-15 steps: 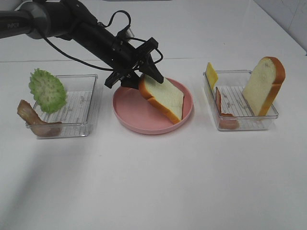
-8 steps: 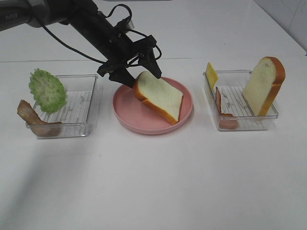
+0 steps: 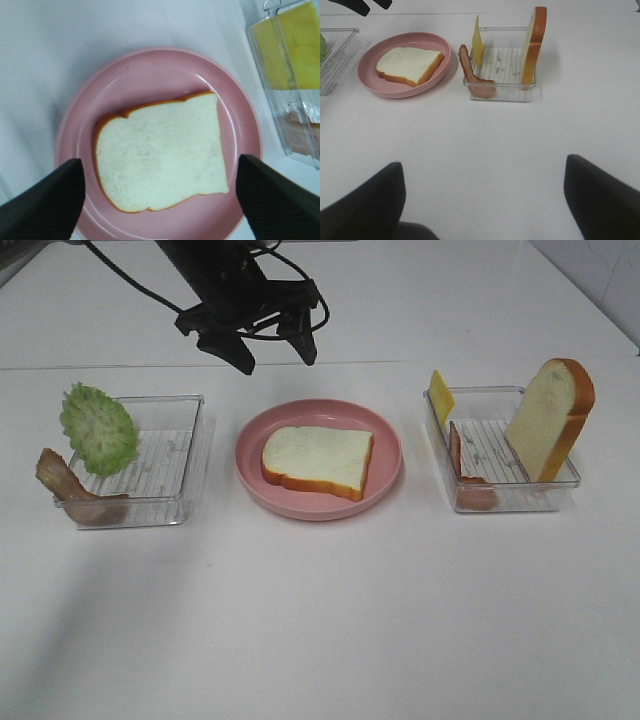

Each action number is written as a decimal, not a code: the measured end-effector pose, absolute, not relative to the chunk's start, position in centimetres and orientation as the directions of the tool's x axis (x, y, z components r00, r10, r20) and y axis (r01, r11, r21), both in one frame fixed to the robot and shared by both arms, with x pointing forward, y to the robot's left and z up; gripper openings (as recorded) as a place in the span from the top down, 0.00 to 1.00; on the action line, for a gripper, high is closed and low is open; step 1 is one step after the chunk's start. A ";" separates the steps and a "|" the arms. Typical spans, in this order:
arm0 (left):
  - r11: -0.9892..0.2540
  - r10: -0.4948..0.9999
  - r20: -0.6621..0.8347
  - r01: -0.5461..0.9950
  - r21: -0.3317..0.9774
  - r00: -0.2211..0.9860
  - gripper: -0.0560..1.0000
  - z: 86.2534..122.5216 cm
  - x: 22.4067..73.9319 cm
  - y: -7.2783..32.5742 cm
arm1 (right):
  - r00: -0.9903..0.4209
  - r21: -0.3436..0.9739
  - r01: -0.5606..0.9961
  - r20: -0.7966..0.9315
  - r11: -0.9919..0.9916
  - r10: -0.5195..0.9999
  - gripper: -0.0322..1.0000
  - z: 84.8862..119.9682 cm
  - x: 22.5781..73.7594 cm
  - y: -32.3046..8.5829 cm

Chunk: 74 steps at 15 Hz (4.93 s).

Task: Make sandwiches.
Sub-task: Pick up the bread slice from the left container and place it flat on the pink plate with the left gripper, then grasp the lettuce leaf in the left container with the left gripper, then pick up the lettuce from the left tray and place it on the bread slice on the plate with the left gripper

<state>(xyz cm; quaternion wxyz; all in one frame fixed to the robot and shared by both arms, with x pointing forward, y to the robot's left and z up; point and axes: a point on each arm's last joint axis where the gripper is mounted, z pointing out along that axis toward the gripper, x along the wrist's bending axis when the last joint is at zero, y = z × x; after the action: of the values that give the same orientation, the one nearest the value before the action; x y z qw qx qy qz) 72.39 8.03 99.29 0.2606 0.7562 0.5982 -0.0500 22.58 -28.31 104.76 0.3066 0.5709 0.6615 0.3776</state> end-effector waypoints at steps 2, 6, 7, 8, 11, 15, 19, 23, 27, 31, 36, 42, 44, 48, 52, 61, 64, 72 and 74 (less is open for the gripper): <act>-0.169 0.919 -0.269 0.904 0.394 0.289 0.21 101.3 72.4 9.2 | -0.160 0.850 0.524 0.026 0.063 0.987 0.19 104.8 22.6 -28.3; -0.173 0.949 -0.154 0.862 0.477 0.276 0.25 105.1 71.9 10.9 | -0.160 0.850 0.524 0.026 0.063 0.987 0.19 104.8 22.6 -28.3; -0.158 0.953 -0.150 0.855 0.494 0.263 0.26 106.3 71.8 11.7 | -0.160 0.850 0.524 0.026 0.063 0.987 0.19 104.8 22.6 -28.3; -0.140 0.959 -0.147 0.853 0.504 0.244 0.26 107.1 71.8 12.8 | -0.160 0.850 0.524 0.026 0.063 0.987 0.19 104.8 22.6 -28.3; -0.083 0.975 -0.141 0.870 0.486 0.171 0.26 107.6 71.9 16.4 | -0.160 0.850 0.524 0.026 0.063 0.987 0.19 104.8 22.6 -28.3; -0.016 0.990 -0.115 0.892 0.452 0.076 0.26 107.1 72.2 21.1 | -0.160 0.850 0.524 0.026 0.063 0.987 0.19 104.8 22.6 -28.3; 0.030 0.996 -0.084 0.918 0.395 0.004 0.26 105.3 72.3 24.4 | -0.160 0.850 0.524 0.026 0.063 0.987 0.19 104.8 22.6 -28.3; 0.042 0.997 -0.067 0.960 0.276 -0.025 0.26 101.4 71.9 25.4 | -0.160 0.850 0.524 0.026 0.063 0.987 0.19 104.8 22.6 -28.3; 0.040 0.998 -0.056 0.980 0.193 -0.030 0.26 97.5 72.5 25.4 | -0.160 0.850 0.524 0.026 0.063 0.987 0.19 104.8 22.6 -28.3; 0.039 0.998 -0.050 0.987 0.158 -0.032 0.26 95.2 72.9 25.4 | -0.160 0.850 0.524 0.026 0.063 0.987 0.19 104.8 22.6 -28.3; 0.041 0.998 -0.053 0.981 0.190 -0.031 0.42 94.8 73.4 25.3 | -0.160 0.850 0.524 0.026 0.063 0.987 0.19 104.8 22.6 -28.3; 0.040 0.998 -0.052 0.982 0.183 -0.031 0.57 94.8 73.3 25.3 | -0.160 0.850 0.524 0.026 0.063 0.987 0.19 104.8 22.6 -28.3; 0.040 0.998 -0.052 0.983 0.179 -0.031 0.70 94.8 73.3 25.3 | -0.160 0.850 0.524 0.026 0.063 0.987 0.19 104.8 22.6 -28.3; 0.041 0.998 -0.054 0.984 0.175 -0.032 0.93 94.8 73.2 25.3 | -0.160 0.850 0.524 0.026 0.063 0.987 0.19 104.8 22.6 -28.3; 0.048 0.992 -0.119 0.987 0.155 -0.030 0.94 95.1 73.1 24.7 | -0.160 0.850 0.524 0.026 0.063 0.987 0.19 104.8 22.6 -28.3; 0.050 0.813 -0.562 0.943 0.329 0.153 0.94 102.3 74.1 18.6 | -0.160 0.850 0.524 0.026 0.063 0.987 0.19 104.8 22.6 -28.3; -0.011 0.750 -0.610 0.927 0.375 0.256 0.95 102.8 73.2 13.7 | -0.160 0.850 0.524 0.026 0.063 0.987 0.19 104.8 22.6 -28.3; -0.172 0.678 -0.643 0.928 0.332 0.356 0.95 98.5 69.8 2.5 | -0.160 0.850 0.524 0.026 0.063 0.987 0.19 104.8 22.6 -28.3; -0.190 0.682 -0.646 0.936 0.297 0.343 0.95 97.0 69.6 1.9 | -0.160 0.850 0.524 0.026 0.063 0.987 0.19 104.8 22.6 -28.3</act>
<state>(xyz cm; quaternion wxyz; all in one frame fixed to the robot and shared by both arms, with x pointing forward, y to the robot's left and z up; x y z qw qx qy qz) 69.57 1.85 96.95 0.3356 0.7476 0.5409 -0.1894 22.58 -28.31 104.76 0.3066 0.5709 0.6615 0.3776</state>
